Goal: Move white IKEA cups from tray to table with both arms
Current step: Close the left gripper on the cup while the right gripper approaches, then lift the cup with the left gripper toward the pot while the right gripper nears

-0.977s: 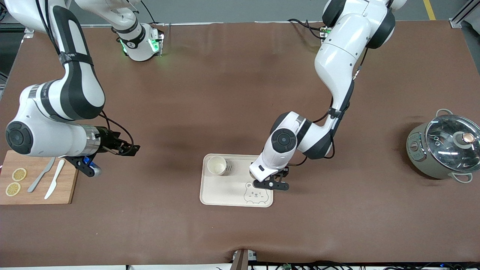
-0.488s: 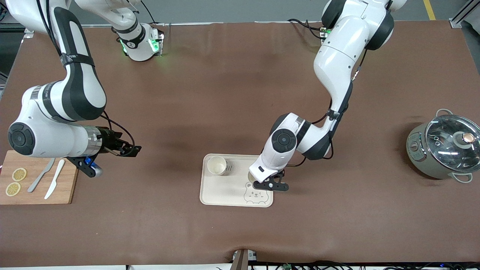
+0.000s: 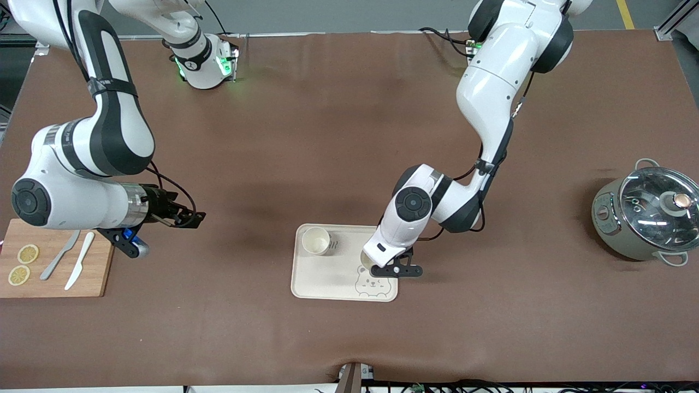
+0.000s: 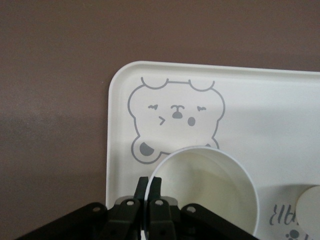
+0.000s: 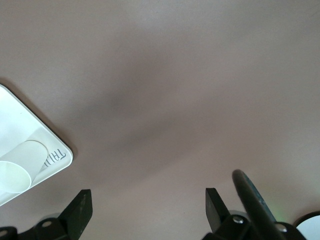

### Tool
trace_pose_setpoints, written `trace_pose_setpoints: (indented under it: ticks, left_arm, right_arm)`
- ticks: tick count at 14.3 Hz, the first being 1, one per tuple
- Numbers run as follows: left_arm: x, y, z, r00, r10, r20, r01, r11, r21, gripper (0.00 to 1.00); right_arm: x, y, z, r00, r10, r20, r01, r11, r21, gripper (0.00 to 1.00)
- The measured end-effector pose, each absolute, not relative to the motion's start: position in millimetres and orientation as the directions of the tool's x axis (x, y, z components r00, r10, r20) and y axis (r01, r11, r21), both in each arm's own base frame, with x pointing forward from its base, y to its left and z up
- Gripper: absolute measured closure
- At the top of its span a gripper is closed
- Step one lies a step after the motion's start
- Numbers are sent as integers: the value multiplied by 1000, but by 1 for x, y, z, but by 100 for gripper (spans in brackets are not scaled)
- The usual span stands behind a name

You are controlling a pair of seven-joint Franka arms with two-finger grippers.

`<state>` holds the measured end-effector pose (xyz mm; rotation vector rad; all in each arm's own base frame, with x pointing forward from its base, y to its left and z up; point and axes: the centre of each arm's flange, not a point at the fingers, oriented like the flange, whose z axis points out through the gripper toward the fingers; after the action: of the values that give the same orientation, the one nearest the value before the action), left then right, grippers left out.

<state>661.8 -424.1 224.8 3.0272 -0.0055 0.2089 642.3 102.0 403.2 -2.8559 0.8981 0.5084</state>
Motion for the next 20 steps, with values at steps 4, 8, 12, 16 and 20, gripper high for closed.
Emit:
trace_pose_setpoints:
  ticks: [4, 8, 12, 16, 20]
  left_arm:
    - [667, -422, 244, 988, 44, 147, 27, -993, 117, 96]
    - [669, -408, 300, 990, 55, 130, 43, -995, 92, 96]
    - [655, -377, 362, 994, 20, 111, 14, -999, 52, 96]
    - [626, -310, 417, 992, -63, 106, -64, -998, 10, 96]
    - [586, -257, 435, 988, -128, 84, -127, -992, -25, 96]
  right_arm:
    - [642, 100, 403, 767, -540, -345, -575, -818, 2, 0]
    - [642, 103, 403, 753, -561, -344, -594, -804, 9, 0]
    - [642, 115, 402, 739, -584, -335, -616, -788, 15, 0]
    - [642, 153, 396, 704, -640, -307, -666, -746, 28, 0]
    - [642, 173, 383, 693, -657, -297, -680, -733, 36, 0]
